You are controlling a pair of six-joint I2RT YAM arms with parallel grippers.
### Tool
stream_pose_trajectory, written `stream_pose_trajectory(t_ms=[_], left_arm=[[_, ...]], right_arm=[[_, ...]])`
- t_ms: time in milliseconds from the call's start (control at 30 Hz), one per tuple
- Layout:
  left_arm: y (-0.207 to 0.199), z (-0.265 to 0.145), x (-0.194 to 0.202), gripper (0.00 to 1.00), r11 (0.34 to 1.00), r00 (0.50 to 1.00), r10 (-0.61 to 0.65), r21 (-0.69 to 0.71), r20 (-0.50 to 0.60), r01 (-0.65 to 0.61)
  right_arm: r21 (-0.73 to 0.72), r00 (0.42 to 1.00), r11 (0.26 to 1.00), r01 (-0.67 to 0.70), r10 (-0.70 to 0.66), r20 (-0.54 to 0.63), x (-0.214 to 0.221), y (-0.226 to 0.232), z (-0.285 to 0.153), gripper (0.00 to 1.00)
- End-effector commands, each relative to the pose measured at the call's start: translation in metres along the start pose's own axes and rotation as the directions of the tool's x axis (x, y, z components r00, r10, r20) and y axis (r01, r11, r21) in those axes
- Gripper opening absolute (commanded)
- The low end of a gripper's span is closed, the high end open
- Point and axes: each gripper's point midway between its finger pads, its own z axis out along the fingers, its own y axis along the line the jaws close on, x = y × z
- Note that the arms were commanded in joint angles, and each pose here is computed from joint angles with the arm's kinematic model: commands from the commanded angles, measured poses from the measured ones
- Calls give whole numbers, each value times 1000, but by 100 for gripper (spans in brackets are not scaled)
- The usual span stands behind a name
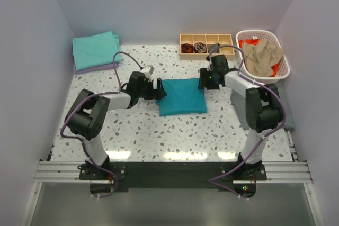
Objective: Fold and stack the t-shirts
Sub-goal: Neatly place the folded tshirt to the corner
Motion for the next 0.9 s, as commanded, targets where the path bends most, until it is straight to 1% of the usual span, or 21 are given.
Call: stream_pose_trajectory(t_ms=[0,267,467,533,567,667,700,800,867], left_arm=[[-18,-5,-13,100,996,998,-10,88,59,4],[-45,-6,15,100,988,1000,10,157,-10,-9],[-67,-7,53,100,973,996,-20,226,-83,39],[-72,-8,58,100,966,995,-37,251,-95,60],[-74,-8,56,99,963,995,-48,262,-83,69],[-76,-11,53,93,960,996,-57,271,-62,72],[-75,-12,50,87,962,997,-61,263,-52,72],[-72,-13,42,75,972,999,-43,231,-32,49],[-65,-13,40,64,982,999,-30,187,-29,35]], right_arm=[[-42,999,999,-25,26,27,-6,7,-6,55],[-43,999,998,-51,51,-10,3,4,1,55],[-59,997,996,-67,64,-51,15,5,10,55],[-90,995,993,-78,72,-66,19,11,12,55],[-100,995,992,-79,72,-73,21,12,12,55],[-129,994,988,-85,74,-86,24,17,13,55],[-134,993,987,-83,72,-90,26,17,12,55],[-136,994,987,-80,69,-83,26,18,5,54],[-138,996,988,-70,61,-68,23,19,-1,54]])
